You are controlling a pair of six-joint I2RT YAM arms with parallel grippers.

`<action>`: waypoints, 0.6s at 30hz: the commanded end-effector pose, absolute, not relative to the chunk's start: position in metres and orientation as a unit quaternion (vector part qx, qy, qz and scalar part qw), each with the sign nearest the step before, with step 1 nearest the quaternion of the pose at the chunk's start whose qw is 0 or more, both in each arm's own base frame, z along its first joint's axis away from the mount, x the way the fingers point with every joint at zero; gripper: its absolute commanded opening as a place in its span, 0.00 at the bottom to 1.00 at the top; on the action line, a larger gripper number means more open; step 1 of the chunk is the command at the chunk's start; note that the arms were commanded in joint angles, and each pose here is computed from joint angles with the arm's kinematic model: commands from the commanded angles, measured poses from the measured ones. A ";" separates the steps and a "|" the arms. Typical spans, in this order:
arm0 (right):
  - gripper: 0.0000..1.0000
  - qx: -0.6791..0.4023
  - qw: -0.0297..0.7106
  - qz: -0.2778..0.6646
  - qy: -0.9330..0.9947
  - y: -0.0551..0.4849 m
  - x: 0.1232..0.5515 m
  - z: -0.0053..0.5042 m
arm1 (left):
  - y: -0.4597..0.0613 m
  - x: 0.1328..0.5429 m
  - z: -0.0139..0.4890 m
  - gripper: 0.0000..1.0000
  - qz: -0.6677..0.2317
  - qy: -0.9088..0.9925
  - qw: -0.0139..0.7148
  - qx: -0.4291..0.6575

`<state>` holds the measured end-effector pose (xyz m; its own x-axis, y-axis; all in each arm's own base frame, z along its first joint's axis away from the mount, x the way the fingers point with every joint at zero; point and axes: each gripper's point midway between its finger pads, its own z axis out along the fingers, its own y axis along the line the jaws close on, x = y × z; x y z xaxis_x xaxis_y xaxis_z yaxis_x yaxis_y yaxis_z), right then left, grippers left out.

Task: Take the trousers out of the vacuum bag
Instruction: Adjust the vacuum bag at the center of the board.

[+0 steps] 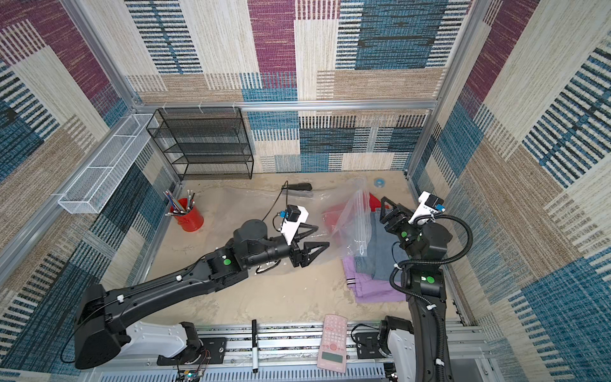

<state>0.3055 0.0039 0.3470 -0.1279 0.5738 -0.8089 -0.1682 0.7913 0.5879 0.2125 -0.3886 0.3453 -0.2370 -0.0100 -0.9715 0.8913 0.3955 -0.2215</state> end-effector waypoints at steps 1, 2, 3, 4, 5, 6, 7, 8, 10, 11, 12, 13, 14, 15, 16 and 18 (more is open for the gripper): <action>0.72 0.076 0.645 0.324 0.688 0.027 0.303 0.373 | -0.361 0.238 0.344 0.62 -0.370 0.684 0.554 0.296; 0.72 0.059 0.645 0.335 0.684 0.034 0.303 0.383 | -0.351 0.248 0.339 0.58 -0.352 0.697 0.559 0.279; 0.72 0.042 0.643 0.342 0.684 0.043 0.306 0.392 | -0.338 0.262 0.331 0.54 -0.332 0.715 0.559 0.257; 0.71 0.025 0.640 0.348 0.684 0.057 0.309 0.400 | -0.327 0.274 0.320 0.48 -0.316 0.734 0.554 0.235; 0.72 0.006 0.640 0.350 0.684 0.073 0.312 0.410 | -0.315 0.286 0.308 0.41 -0.301 0.754 0.545 0.210; 0.72 -0.015 0.637 0.354 0.685 0.091 0.316 0.418 | -0.302 0.299 0.294 0.35 -0.287 0.773 0.537 0.180; 0.72 -0.037 0.629 0.364 0.686 0.111 0.319 0.424 | -0.285 0.311 0.279 0.26 -0.273 0.790 0.530 0.146; 0.73 -0.055 0.618 0.379 0.686 0.127 0.323 0.428 | -0.271 0.320 0.264 0.17 -0.258 0.803 0.525 0.117; 0.72 -0.075 0.596 0.410 0.686 0.158 0.332 0.426 | -0.242 0.336 0.233 0.00 -0.227 0.826 0.512 0.065; 0.73 -0.083 0.582 0.421 0.691 0.173 0.338 0.419 | -0.231 0.342 0.219 0.00 -0.216 0.836 0.503 0.044; 0.73 -0.088 0.564 0.427 0.701 0.186 0.344 0.408 | -0.220 0.346 0.205 0.00 -0.212 0.847 0.488 0.017; 0.73 -0.087 0.544 0.437 0.711 0.198 0.351 0.393 | -0.212 0.350 0.189 0.00 -0.212 0.856 0.471 -0.003; 0.73 -0.081 0.526 0.453 0.716 0.204 0.356 0.378 | -0.208 0.353 0.176 0.00 -0.211 0.862 0.460 -0.011; 0.73 -0.068 0.509 0.467 0.720 0.208 0.360 0.359 | -0.202 0.354 0.161 0.00 -0.199 0.871 0.449 -0.021; 0.73 -0.050 0.495 0.467 0.731 0.207 0.365 0.338 | -0.197 0.354 0.148 0.00 -0.181 0.880 0.439 -0.031; 0.73 -0.020 0.471 0.446 0.761 0.200 0.373 0.291 | -0.185 0.349 0.121 0.00 -0.155 0.895 0.414 -0.053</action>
<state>0.3652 0.2037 0.3090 -0.5472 0.3421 -0.7639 -0.4929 0.6059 0.6244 0.3520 -0.1996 0.1437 -0.6183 -0.1522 -0.7711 0.1495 0.9404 -0.3055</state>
